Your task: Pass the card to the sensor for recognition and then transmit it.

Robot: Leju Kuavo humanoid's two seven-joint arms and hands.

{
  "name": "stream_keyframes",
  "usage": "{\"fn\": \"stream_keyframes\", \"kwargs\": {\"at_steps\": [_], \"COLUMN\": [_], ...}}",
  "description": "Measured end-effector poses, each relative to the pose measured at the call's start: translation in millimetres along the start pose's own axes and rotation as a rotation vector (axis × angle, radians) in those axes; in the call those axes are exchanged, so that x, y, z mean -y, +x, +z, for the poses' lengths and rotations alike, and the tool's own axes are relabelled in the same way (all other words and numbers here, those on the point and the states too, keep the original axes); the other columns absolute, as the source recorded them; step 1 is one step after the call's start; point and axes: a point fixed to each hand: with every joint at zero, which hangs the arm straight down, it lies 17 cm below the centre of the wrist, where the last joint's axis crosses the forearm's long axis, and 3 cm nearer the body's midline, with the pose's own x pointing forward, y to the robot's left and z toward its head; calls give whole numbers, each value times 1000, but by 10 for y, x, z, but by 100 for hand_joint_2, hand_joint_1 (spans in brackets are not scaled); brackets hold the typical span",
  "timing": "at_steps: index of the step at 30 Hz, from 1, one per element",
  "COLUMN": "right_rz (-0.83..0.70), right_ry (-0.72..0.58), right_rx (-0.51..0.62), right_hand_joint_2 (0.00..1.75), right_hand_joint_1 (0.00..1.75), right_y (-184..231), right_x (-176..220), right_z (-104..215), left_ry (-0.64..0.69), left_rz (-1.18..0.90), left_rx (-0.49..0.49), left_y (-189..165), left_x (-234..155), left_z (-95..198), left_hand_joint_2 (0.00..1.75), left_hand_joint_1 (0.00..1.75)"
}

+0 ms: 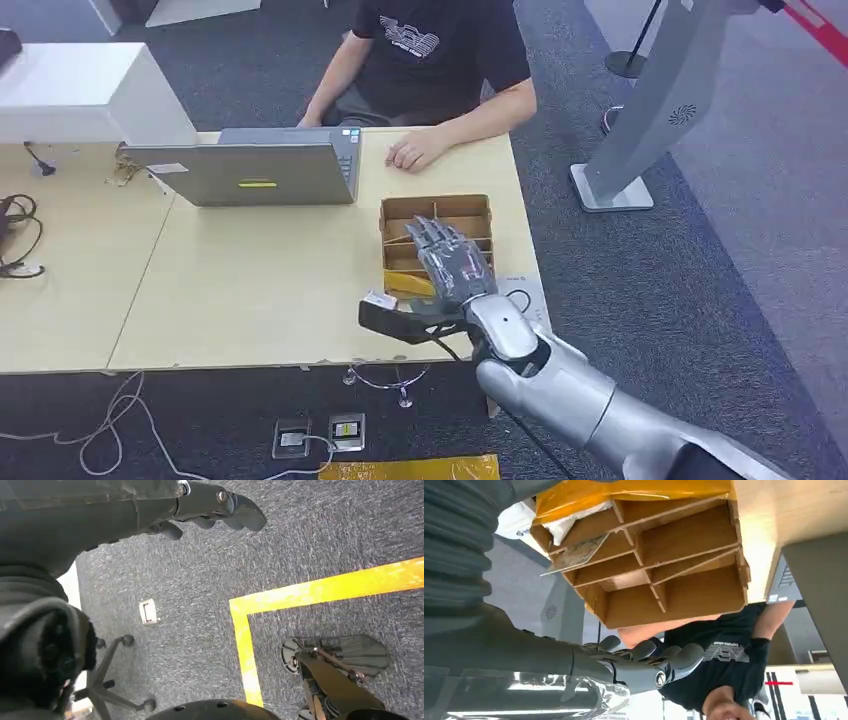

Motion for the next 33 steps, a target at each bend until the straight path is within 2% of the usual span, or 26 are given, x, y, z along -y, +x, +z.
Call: {"fn": "stream_keyframes", "kwargs": {"at_steps": [14,33], "right_rz": [114,184], "right_ry": [18,15], "right_rx": [-98,-123], "right_hand_joint_2": [175,175], "right_hand_joint_1": [0,0], "right_y": [-331,-439], "right_x": [-170,-161], "right_z": [-53,-72], "left_ry": [0,0], "left_rz": [10,12], "left_rx": [-19,-19], "left_y": [-47,-46], "left_x": [-1,3], "left_z": [-1,0], "left_hand_joint_2": [0,0], "left_hand_joint_1": [0,0]}}
